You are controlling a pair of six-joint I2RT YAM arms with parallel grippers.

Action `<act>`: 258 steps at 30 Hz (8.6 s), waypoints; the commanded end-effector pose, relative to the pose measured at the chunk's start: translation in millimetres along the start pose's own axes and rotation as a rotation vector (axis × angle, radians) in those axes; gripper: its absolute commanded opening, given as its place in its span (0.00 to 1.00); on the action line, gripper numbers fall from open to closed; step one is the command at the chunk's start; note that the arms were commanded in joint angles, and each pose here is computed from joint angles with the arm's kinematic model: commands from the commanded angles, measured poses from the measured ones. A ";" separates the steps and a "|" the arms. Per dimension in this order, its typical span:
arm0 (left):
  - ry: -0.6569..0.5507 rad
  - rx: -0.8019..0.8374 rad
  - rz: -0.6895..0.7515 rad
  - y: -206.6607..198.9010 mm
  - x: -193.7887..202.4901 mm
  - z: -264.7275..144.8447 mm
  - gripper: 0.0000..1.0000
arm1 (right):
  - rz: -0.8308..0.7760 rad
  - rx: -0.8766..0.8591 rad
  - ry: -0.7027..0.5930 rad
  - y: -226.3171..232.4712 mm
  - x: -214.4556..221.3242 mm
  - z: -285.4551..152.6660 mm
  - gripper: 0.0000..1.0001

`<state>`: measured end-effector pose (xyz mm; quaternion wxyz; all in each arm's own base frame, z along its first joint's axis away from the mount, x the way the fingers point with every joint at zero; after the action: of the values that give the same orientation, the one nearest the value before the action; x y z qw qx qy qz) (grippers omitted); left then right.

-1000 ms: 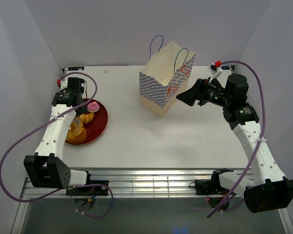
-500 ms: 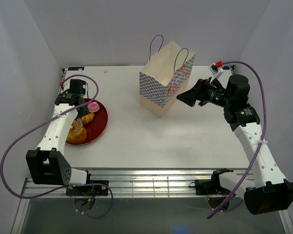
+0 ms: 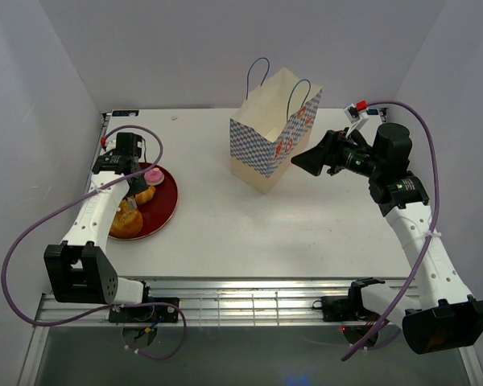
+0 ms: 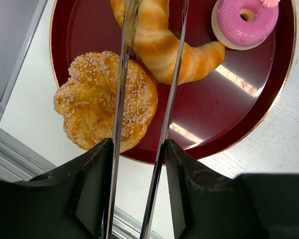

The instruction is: Place the fake bread into the paper bag

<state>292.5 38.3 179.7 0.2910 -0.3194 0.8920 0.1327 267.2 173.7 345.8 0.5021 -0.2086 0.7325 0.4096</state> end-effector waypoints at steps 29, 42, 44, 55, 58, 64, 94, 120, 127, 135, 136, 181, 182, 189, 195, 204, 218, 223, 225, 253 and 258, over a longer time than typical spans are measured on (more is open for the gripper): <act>-0.108 0.159 -0.092 -4.7 -32.8 -47.0 0.24 | -0.045 0.038 -0.042 1.9 -24.0 -1.4 0.94; -0.222 0.376 -0.140 -12.9 -70.0 -115.7 0.23 | -0.059 0.128 -0.155 -17.1 -82.1 16.6 0.94; -0.243 0.429 -0.140 -16.6 -77.3 -130.3 0.23 | -0.063 0.131 -0.198 -17.0 -100.7 19.6 0.94; -0.317 0.694 -0.144 -32.4 -104.9 -203.5 0.24 | -0.062 0.205 -0.246 -44.8 -135.8 42.6 0.95; -0.312 0.836 -0.141 -45.7 -108.9 -230.3 0.24 | -0.054 0.215 -0.239 -52.9 -133.9 49.7 0.95; -0.250 1.103 -0.168 -76.2 -109.6 -265.9 0.25 | -0.044 0.213 -0.265 -63.3 -131.6 62.9 0.99; -0.166 1.318 -0.084 -170.6 -84.6 -292.5 0.24 | -0.332 0.473 -0.235 -82.4 -119.4 144.4 0.91; -0.200 1.264 -0.071 -217.1 -43.4 -316.5 0.22 | -0.161 0.212 -0.212 -14.2 -92.8 101.8 0.09; -0.193 1.224 -0.066 -220.0 -23.5 -314.0 0.22 | -0.136 0.180 -0.205 -1.3 -76.3 80.9 0.08; -0.145 1.225 -0.043 -228.1 1.9 -315.9 0.21 | -0.114 0.195 -0.192 0.6 -50.0 60.3 0.14; -0.131 1.232 -0.027 -231.5 11.5 -318.9 0.21 | -0.113 0.196 -0.196 1.9 -49.9 57.7 0.14; -0.177 1.110 0.089 -282.2 29.5 -310.6 0.52 | -0.137 0.234 -0.176 0.2 -46.2 42.2 0.50; -0.179 1.112 0.088 -280.2 28.2 -311.6 0.52 | -0.137 0.235 -0.178 -0.2 -46.7 42.0 0.50; -0.197 1.128 0.059 -243.1 17.9 -323.5 0.48 | -0.135 0.237 -0.173 -1.5 -43.8 41.3 0.50; -0.242 1.074 0.036 -188.4 2.9 -326.9 0.45 | -0.132 0.226 -0.170 -0.6 -43.3 40.8 0.51; -0.319 0.883 -0.012 -85.6 -16.4 -310.4 0.44 | -0.129 0.218 -0.164 0.3 -42.2 38.9 0.52; -0.328 0.495 0.011 -21.0 -5.2 -238.6 0.49 | -0.126 0.192 -0.106 -3.1 -29.9 45.8 0.56; -0.210 0.400 0.016 -40.0 -19.7 -177.4 0.46 | -0.142 0.199 -0.097 -6.3 -30.2 44.4 0.58; -0.177 0.379 -0.039 -31.3 -35.8 -144.3 0.43 | -0.147 0.201 -0.096 -8.0 -30.8 42.6 0.59; 0.215 0.640 -0.572 -23.9 4.1 -52.2 0.46 | -0.129 0.174 -0.096 -1.0 -27.7 32.9 0.60; 0.223 0.657 -0.621 -21.9 9.6 -43.7 0.46 | -0.127 0.173 -0.092 -1.4 -25.2 32.8 0.60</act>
<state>274.7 1.2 188.2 0.2676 -0.4842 0.7958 -0.2461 302.7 198.9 348.2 0.5591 -0.1850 0.7435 0.3169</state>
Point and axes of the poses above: each gripper's point midway between its finger pads, its own z axis out along the fingers, its own y axis along the line the jaws close on, x = y × z, the point moved 2 cm from there along -z, back along the fingers, and after that the axes turned 10 degrees about -z, right-handed, at the moved point
